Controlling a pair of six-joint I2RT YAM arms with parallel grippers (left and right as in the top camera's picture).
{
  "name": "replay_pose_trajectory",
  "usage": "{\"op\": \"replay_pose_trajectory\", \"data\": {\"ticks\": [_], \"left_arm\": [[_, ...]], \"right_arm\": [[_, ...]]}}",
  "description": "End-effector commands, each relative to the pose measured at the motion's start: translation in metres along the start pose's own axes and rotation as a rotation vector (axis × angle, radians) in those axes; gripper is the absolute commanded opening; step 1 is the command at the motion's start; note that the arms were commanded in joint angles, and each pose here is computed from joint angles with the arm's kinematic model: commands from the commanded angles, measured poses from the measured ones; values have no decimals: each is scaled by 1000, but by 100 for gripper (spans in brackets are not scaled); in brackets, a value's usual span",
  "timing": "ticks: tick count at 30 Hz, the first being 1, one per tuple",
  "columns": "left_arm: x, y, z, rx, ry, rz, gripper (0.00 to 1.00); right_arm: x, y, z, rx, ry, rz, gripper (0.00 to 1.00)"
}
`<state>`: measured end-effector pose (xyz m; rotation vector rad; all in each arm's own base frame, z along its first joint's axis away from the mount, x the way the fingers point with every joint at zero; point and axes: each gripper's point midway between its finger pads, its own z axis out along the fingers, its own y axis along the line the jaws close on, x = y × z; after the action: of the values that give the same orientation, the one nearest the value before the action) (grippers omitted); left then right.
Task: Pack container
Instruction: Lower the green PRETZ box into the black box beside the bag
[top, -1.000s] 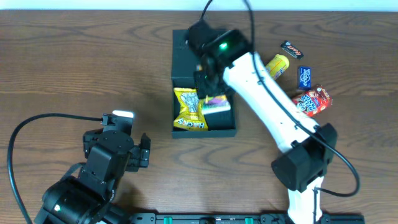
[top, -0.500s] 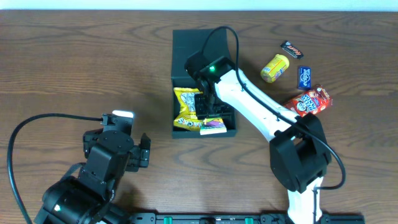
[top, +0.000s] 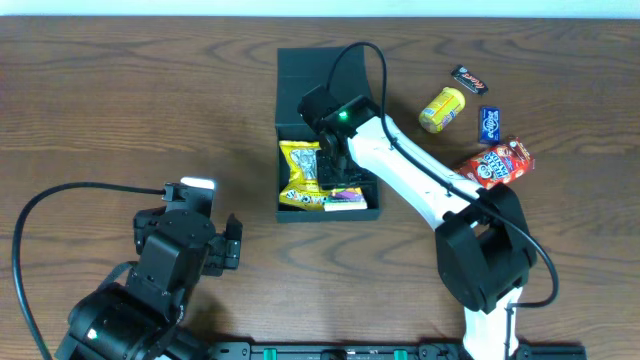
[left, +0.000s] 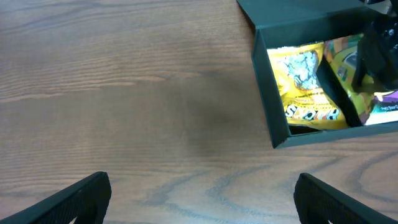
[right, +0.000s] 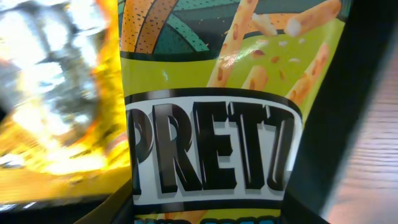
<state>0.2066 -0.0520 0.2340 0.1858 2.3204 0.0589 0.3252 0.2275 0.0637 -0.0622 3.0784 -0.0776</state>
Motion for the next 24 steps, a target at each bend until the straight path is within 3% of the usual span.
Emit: {"op": "replay_pose_trajectory", "data": {"ticks": [1, 6, 10, 13, 17, 20, 21, 22, 24], "left_arm": [[-4, 1, -3, 1, -12, 0, 95], [-4, 1, -3, 1, -12, 0, 95], [-4, 1, -3, 1, -12, 0, 95], [-4, 1, -3, 1, -12, 0, 95], [-4, 1, -3, 1, -12, 0, 95], [-4, 1, -3, 1, -12, 0, 95], [-4, 1, -3, 1, -12, 0, 95], [-4, 1, -3, 1, -12, 0, 95], [-4, 1, -3, 1, -12, 0, 95]], "right_arm": [[-7, -19, 2, 99, -50, 11, 46], [-10, -25, 1, 129, -67, 11, 51], [-9, -24, 1, 124, -64, 12, 75], [-7, -21, 2, 107, -52, 12, 87], [-7, -15, -3, 75, -47, 14, 87], [-11, -13, -14, 54, -68, 18, 72], [-13, -12, -19, 45, -81, 19, 49], [-14, -12, -22, 39, -91, 21, 33], [-14, -12, -26, 33, -101, 22, 13]]}}
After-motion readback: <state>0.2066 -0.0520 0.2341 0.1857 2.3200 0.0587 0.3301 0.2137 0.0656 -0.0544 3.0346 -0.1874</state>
